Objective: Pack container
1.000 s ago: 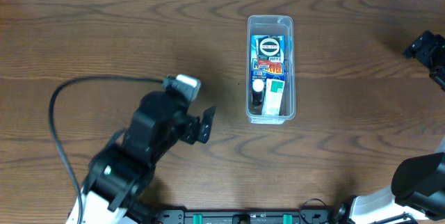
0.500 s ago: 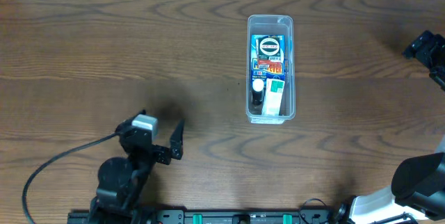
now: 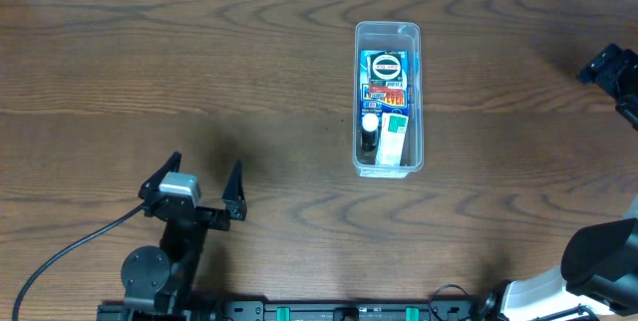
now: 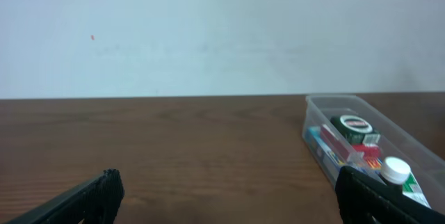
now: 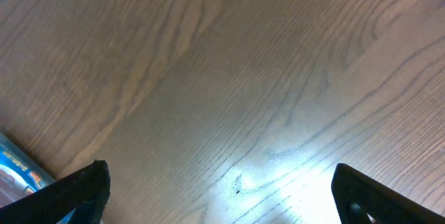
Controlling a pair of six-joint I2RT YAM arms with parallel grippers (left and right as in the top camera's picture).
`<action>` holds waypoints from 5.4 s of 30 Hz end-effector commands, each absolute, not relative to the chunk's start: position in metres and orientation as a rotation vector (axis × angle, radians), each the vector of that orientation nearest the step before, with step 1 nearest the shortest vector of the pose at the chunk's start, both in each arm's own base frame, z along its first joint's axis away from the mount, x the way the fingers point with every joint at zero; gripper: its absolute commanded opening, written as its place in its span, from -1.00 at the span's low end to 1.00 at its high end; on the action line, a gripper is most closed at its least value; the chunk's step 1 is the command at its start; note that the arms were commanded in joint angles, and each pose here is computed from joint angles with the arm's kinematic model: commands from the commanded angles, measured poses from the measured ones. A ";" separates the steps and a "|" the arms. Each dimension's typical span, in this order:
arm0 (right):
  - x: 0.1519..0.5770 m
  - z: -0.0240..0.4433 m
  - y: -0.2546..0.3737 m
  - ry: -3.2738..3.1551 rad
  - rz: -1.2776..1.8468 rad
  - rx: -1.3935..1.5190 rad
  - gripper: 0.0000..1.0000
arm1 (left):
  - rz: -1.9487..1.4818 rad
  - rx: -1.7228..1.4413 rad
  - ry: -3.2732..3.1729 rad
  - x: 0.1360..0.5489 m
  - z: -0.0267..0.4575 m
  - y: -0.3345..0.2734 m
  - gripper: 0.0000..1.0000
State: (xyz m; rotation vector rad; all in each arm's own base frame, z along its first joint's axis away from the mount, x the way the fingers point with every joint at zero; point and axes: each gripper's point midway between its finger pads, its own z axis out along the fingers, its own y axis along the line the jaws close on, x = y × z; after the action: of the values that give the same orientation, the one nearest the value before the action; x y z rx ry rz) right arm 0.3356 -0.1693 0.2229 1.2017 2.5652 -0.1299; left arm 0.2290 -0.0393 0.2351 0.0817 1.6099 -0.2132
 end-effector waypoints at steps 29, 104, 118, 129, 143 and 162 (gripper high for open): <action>0.335 0.221 -0.172 2.558 -0.134 1.224 0.98 | -0.079 -0.017 1.534 0.246 0.184 -0.004 0.96; 0.238 0.403 -0.088 2.067 -0.023 0.855 0.98 | -0.070 -0.048 1.715 0.244 0.139 0.001 0.96; 0.168 0.426 -0.056 1.897 0.037 0.725 0.99 | -0.070 -0.048 1.715 0.244 0.139 0.001 0.96; 0.205 0.363 -0.026 1.756 0.213 0.515 0.98 | -0.070 -0.048 1.715 0.244 0.139 0.001 0.96; 0.236 0.229 -0.004 1.674 0.315 0.399 0.98 | -0.070 -0.048 1.715 0.244 0.139 0.001 0.96; 0.239 0.201 0.002 1.562 0.125 0.137 0.99 | -0.070 -0.048 1.715 0.244 0.139 0.001 0.96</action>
State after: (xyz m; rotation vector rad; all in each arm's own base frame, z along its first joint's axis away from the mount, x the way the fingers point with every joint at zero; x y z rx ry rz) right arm 0.2391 -0.0063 0.2015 0.2740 1.5558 0.1871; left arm 0.2449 0.0014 0.1543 -0.0518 1.6695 -0.0680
